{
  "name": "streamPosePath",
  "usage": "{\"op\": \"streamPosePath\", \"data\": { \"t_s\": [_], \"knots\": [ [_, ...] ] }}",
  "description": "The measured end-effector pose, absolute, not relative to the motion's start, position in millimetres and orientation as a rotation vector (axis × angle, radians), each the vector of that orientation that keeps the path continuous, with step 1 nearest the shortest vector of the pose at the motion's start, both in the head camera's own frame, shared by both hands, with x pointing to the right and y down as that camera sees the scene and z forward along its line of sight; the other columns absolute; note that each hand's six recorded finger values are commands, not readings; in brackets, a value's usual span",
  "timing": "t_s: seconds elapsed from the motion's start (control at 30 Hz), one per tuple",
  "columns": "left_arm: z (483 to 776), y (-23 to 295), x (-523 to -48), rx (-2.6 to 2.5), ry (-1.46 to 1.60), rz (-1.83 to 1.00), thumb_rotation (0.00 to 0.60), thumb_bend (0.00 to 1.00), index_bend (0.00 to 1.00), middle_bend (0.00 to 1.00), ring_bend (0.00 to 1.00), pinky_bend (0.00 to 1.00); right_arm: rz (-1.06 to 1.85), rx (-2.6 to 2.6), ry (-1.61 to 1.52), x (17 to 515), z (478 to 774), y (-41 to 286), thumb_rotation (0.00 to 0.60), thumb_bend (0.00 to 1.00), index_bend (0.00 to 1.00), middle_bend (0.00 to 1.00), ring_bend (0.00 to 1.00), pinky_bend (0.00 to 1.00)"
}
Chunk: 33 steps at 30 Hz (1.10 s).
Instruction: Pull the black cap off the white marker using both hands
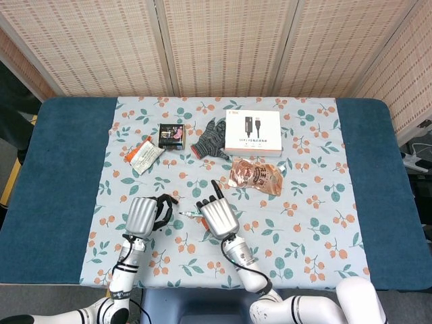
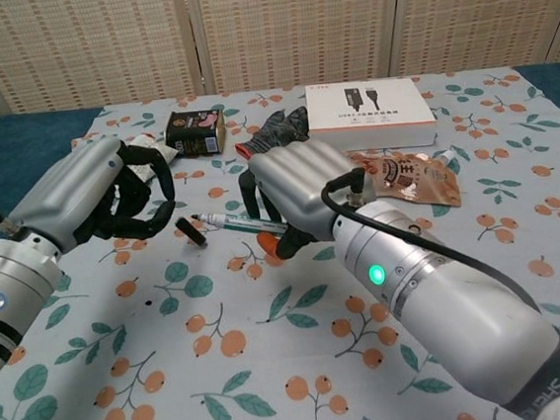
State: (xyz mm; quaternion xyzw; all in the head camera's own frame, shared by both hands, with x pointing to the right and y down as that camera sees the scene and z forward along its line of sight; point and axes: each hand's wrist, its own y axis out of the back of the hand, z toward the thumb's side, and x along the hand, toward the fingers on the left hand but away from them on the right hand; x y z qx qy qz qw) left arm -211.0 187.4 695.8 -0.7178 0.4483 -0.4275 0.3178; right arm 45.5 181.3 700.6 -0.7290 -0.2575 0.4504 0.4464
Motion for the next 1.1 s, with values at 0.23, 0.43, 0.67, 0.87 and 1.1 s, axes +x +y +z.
{"op": "streamPosePath", "data": {
  "t_s": [0.23, 0.43, 0.67, 0.87, 1.1],
  "knots": [
    [711.0, 185.9, -233.3, -1.883, 1.167, -1.216, 0.6, 0.73, 0.8, 0.92, 0.74, 0.89, 1.178, -1.74, -0.541, 71.9, 711.5, 185.2, 0.6, 0.43, 0.84, 0.83, 0.44, 0.0],
    [713.4, 189.3, -241.2, -1.901, 1.133, -1.229, 0.6, 0.55, 0.58, 0.7, 0.62, 0.79, 1.247, -1.751, -0.482, 86.6, 724.8, 192.6, 0.6, 0.4, 0.38, 0.51, 0.28, 0.0],
    [701.7, 195.8, -253.7, -1.948, 1.045, -1.213, 0.6, 0.43, 0.23, 0.3, 0.3, 0.62, 1.303, -1.768, -0.433, 100.2, 728.6, 197.7, 0.6, 0.27, 0.0, 0.12, 0.07, 0.0],
    [682.9, 201.1, -281.1, -1.972, 1.015, -1.229, 0.6, 0.4, 0.13, 0.16, 0.15, 0.47, 1.293, -1.794, -0.457, 112.4, 704.1, 197.2, 0.6, 0.2, 0.0, 0.04, 0.01, 0.0],
    [650.0, 219.5, -353.0, -1.936, 1.064, -1.294, 0.6, 0.39, 0.05, 0.0, 0.0, 0.12, 1.307, -1.759, -0.546, 181.7, 638.0, 203.2, 0.6, 0.18, 0.0, 0.0, 0.0, 0.0]
  ]
}}
